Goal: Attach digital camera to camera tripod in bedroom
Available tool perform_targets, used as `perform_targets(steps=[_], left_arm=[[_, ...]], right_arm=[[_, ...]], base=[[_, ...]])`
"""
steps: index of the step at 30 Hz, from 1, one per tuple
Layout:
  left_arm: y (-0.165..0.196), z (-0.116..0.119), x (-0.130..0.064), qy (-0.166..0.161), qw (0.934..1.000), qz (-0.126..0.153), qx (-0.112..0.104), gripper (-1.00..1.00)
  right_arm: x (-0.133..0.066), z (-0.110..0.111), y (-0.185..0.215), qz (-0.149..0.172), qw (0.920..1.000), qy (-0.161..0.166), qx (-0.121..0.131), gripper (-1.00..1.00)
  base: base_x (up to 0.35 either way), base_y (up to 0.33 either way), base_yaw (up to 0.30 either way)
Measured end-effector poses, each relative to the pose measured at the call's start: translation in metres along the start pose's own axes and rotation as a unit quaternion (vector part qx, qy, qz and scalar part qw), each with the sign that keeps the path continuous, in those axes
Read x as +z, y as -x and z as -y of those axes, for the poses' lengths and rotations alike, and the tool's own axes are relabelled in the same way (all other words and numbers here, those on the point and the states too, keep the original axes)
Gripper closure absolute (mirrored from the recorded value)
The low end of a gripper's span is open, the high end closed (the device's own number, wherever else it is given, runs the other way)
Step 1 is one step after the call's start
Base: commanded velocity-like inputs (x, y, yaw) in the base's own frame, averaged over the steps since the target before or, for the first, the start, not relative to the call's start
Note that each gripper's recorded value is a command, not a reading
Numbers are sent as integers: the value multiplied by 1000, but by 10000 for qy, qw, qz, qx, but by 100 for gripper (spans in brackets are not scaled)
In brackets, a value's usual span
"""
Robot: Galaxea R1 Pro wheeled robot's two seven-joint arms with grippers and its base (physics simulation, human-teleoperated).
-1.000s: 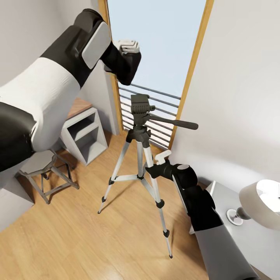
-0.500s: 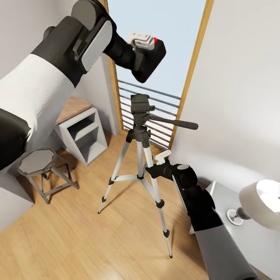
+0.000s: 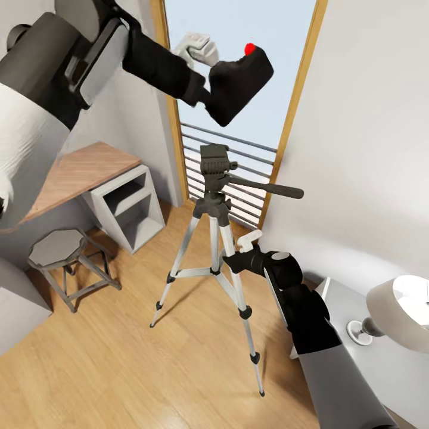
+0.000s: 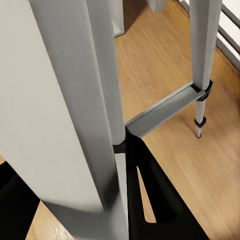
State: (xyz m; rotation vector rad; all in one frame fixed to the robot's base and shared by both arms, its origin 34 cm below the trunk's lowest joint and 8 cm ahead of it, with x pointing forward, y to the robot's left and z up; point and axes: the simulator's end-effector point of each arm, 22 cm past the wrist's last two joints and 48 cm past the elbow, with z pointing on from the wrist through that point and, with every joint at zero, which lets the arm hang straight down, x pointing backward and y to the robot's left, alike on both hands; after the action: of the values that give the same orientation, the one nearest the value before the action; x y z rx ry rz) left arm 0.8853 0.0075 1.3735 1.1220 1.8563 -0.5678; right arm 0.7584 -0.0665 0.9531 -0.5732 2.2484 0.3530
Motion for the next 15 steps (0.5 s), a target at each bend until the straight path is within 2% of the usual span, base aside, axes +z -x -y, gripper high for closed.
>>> perform_targets(steps=[1,2,5,7,12,13,15], left_arm=[[1,3,-8,-198,9997,109,111,100],[1,8,-25,-527,9976,291,355,100],[-9,9,-55,-909,9919,464,761,100],[-18,8,-66,-1023,9898,440,890,100],[-40,3,-65,-1002,9903,75,955,100],[-53,0,-60,-939,9907,-173,973,100],[-65,-2,-54,-867,9901,-428,1015,100]], right_arm=[[0,0,0,1,10000,0,0,100],[0,0,0,0,10000,0,-1,100],[0,0,0,0,10000,0,-1,100],[0,0,0,4,10000,0,-4,100],[0,0,1,20,10000,4,-20,100],[1,-1,0,25,10000,11,-23,100],[1,0,1,45,10000,0,-37,100]], base=[[0,0,0],[0,0,0],[0,0,0],[0,0,0],[0,0,0],[0,0,0],[0,0,0]])
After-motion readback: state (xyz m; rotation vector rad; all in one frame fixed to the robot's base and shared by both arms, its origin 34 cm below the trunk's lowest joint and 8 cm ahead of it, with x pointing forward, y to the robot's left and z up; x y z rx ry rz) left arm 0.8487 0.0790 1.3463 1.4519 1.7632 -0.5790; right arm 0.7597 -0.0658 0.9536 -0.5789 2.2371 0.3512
